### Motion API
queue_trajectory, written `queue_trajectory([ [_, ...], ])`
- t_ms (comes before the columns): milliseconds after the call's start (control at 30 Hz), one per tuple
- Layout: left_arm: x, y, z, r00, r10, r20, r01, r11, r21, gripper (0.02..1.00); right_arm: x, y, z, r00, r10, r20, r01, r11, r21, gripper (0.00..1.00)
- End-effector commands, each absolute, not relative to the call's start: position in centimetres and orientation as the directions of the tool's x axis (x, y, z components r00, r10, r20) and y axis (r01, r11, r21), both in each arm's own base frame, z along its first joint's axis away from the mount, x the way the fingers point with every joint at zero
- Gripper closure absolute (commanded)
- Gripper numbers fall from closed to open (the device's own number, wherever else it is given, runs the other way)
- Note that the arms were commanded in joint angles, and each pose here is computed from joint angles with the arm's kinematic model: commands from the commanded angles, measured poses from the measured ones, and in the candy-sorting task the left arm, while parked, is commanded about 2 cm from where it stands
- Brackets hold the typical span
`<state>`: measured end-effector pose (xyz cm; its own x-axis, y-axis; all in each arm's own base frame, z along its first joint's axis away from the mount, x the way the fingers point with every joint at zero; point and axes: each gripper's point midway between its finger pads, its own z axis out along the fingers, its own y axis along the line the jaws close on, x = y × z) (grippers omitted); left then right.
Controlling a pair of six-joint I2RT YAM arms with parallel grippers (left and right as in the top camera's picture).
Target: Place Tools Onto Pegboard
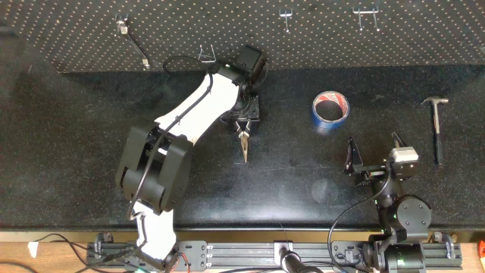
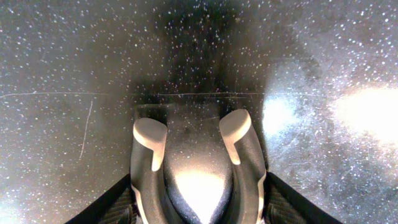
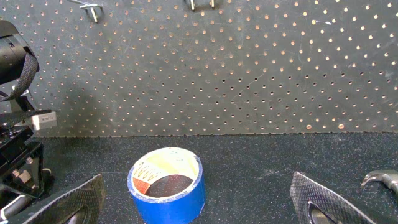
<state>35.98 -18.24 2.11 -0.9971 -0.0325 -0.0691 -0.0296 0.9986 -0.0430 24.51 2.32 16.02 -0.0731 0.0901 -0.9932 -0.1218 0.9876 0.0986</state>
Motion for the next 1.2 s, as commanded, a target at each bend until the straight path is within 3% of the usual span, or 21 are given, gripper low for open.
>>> queue_trajectory([
  [33, 36.3, -18.4, 1.7, -0.997, -0.032, -0.064, -0.029, 0.998, -0.047, 0.590, 24.5, 2.3, 15.9, -0.077, 0.104, -0.992, -0.117, 0.987, 0.113, 0.025],
  [233, 36.3, -18.4, 1.7, -0.997, -0.032, -0.064, -0.029, 0.998, -0.047, 0.665, 24.5, 2.3, 15.9, -0.077, 0.104, -0.992, -0.117, 0.987, 0.113, 0.025],
  [267, 36.3, -18.4, 1.7, -0.997, -0.032, -0.064, -0.029, 0.998, -0.047, 0.737, 24.5, 2.3, 15.9, -0.077, 0.104, -0.992, -0.117, 0.987, 0.113, 0.025],
  [333, 36.4, -18.4, 1.7, -0.997, -0.032, -0.065, -0.029, 0.999, -0.045, 0.991, 24.5, 2.3, 15.9, -0.077, 0.104, -0.992, -0.117, 0.987, 0.113, 0.025],
  [533, 37.1, -18.1, 5.0, -0.988, -0.008, -0.151, -0.001, 0.999, -0.046, 0.989, 24.5, 2.3, 15.9, -0.077, 0.104, -0.992, -0.117, 0.987, 0.113, 0.025],
  [700, 37.4, -16.7, 13.4, -0.940, 0.009, -0.342, 0.028, 0.998, -0.051, 0.991, 24.5, 2.3, 15.9, -0.077, 0.104, -0.992, -0.117, 0.987, 0.113, 0.025],
  [900, 34.1, -13.3, 21.1, -0.882, 0.012, -0.471, 0.019, 1.000, -0.010, 0.989, 24.5, 2.3, 15.9, -0.077, 0.104, -0.992, -0.117, 0.987, 0.113, 0.025],
  [1067, 34.8, -9.0, 25.6, -0.691, -0.082, -0.718, -0.116, 0.993, -0.001, 0.989, 24.5, 2.3, 15.9, -0.077, 0.104, -0.992, -0.117, 0.987, 0.113, 0.025],
  [1133, 36.5, -7.5, 25.5, -0.622, -0.119, -0.774, -0.179, 0.984, -0.008, 0.989, 24.5, 2.3, 15.9, -0.077, 0.104, -0.992, -0.117, 0.987, 0.113, 0.027],
  [1200, 39.0, -7.3, 25.0, -0.569, -0.081, -0.819, -0.162, 0.987, 0.015, 0.993, 24.5, 2.3, 15.9, -0.077, 0.104, -0.992, -0.117, 0.987, 0.113, 0.025],
])
